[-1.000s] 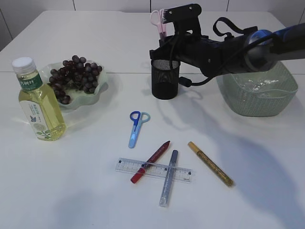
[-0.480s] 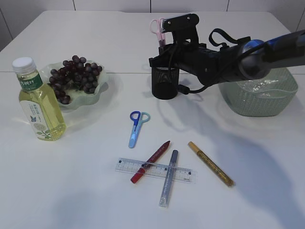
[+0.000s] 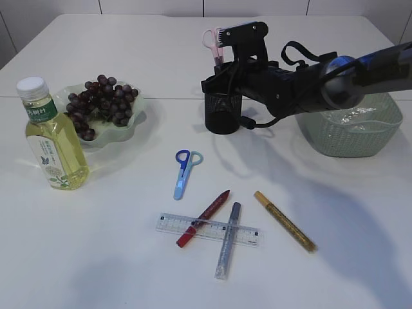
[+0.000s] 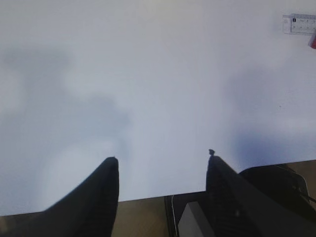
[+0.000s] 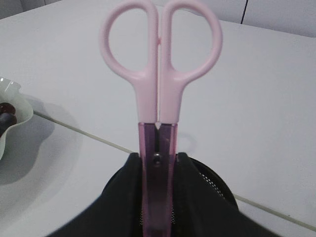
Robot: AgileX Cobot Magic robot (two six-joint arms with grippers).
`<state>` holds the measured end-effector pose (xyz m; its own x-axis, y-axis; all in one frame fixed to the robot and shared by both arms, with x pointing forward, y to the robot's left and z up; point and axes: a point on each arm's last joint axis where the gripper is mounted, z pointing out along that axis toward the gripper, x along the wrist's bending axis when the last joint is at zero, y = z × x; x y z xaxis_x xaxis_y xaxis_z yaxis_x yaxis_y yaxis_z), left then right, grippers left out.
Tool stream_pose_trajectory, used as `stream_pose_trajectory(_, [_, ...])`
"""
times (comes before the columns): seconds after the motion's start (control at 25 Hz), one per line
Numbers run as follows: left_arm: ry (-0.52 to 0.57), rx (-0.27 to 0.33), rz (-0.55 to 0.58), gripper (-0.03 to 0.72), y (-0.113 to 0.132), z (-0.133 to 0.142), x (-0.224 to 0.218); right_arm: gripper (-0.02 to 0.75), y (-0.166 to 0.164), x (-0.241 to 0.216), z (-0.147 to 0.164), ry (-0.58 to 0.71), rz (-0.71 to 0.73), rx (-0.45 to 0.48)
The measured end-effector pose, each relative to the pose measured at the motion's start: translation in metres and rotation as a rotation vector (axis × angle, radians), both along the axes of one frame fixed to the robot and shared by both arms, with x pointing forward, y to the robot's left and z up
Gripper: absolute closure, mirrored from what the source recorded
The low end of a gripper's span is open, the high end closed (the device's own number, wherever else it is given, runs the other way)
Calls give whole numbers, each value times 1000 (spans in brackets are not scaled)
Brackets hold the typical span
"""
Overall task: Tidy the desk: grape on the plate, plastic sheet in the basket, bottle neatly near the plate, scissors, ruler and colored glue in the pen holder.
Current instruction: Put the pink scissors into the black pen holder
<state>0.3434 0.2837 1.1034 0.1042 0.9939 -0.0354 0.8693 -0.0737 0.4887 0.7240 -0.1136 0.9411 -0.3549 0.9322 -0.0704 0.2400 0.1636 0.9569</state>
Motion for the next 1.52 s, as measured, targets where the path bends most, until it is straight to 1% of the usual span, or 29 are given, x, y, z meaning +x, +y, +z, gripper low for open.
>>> stream_pose_trajectory(0.2, [0,0,0,281,0,0,0,587,0,0,0,1,-1,1])
stream_pose_trajectory(0.6, [0,0,0,281,0,0,0,490,0,0,0,-2,-1,2])
stream_pose_trajectory(0.92, [1,0,0,281,0,0,0,479,0,-1,3,2,0,1])
stream_pose_trajectory(1.0, [1,0,0,281,0,0,0,478,-1,-2,14,-8,0,6])
stream_pose_trajectory(1.2, [-1,0,0,281,0,0,0,478,-3,-10,53,-7,7,9])
stream_pose_trajectory(1.36, [-14,-16,-2,281,-1,1,1,478,-6,-21,82,87,16,-3])
stream_pose_trajectory(1.52, [-39,-44,-5,281,-4,2,3,478,-8,-34,107,224,34,-25])
